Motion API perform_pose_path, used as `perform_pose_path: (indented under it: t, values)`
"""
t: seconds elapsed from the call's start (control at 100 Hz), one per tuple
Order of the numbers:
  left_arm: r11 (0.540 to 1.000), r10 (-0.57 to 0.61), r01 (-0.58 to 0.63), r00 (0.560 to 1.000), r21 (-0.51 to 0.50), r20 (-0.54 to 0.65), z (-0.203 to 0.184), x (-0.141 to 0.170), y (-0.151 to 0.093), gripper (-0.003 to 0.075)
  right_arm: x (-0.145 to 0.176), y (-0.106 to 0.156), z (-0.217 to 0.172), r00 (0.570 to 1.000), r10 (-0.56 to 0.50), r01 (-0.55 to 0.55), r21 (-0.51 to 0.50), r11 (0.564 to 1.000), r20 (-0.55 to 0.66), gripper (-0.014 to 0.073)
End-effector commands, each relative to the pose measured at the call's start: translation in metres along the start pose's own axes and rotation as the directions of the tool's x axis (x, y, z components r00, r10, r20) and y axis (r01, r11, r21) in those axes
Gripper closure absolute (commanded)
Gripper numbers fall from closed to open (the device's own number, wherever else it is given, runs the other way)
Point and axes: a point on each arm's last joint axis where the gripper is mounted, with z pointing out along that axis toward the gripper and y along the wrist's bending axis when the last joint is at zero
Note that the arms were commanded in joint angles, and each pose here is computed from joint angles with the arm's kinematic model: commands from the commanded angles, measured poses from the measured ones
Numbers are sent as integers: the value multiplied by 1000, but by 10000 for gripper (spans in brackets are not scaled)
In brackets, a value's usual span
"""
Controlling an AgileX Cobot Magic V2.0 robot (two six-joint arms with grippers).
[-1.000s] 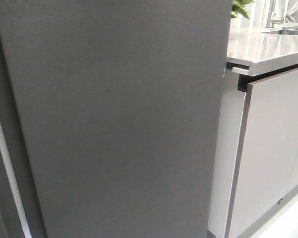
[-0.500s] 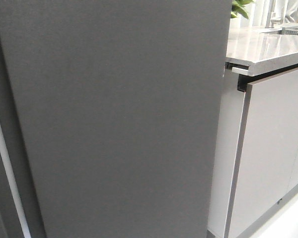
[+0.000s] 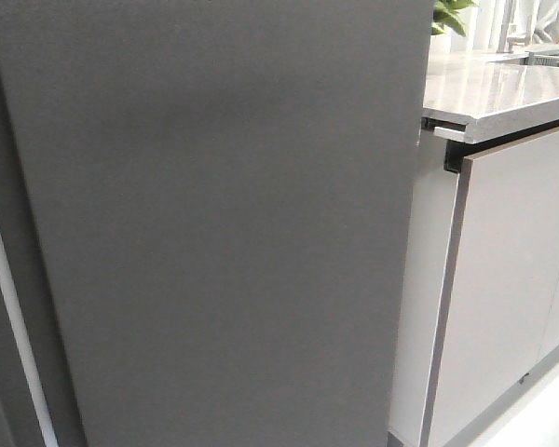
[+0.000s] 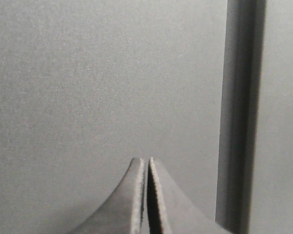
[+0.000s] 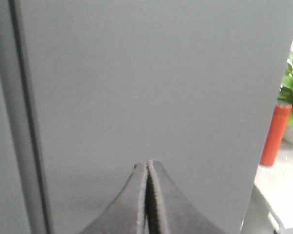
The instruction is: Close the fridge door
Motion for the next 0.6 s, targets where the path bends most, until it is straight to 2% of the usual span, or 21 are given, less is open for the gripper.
perform_pose_path:
  t: [0.0,0.3,0.59]
  values:
    - [1000,-9,8,999,1,48,-1,5,0,740,0,0,-10,998,19,-21,25,999,63,639]
    - [1000,-9,8,999,1,48,-1,5,0,740,30,6,-24,999,41,-41,23,999,33,640]
    - [1000,-9,8,999,1,48,-1,5,0,740,35,7,-24,999,42,-42,10,999,-13,640]
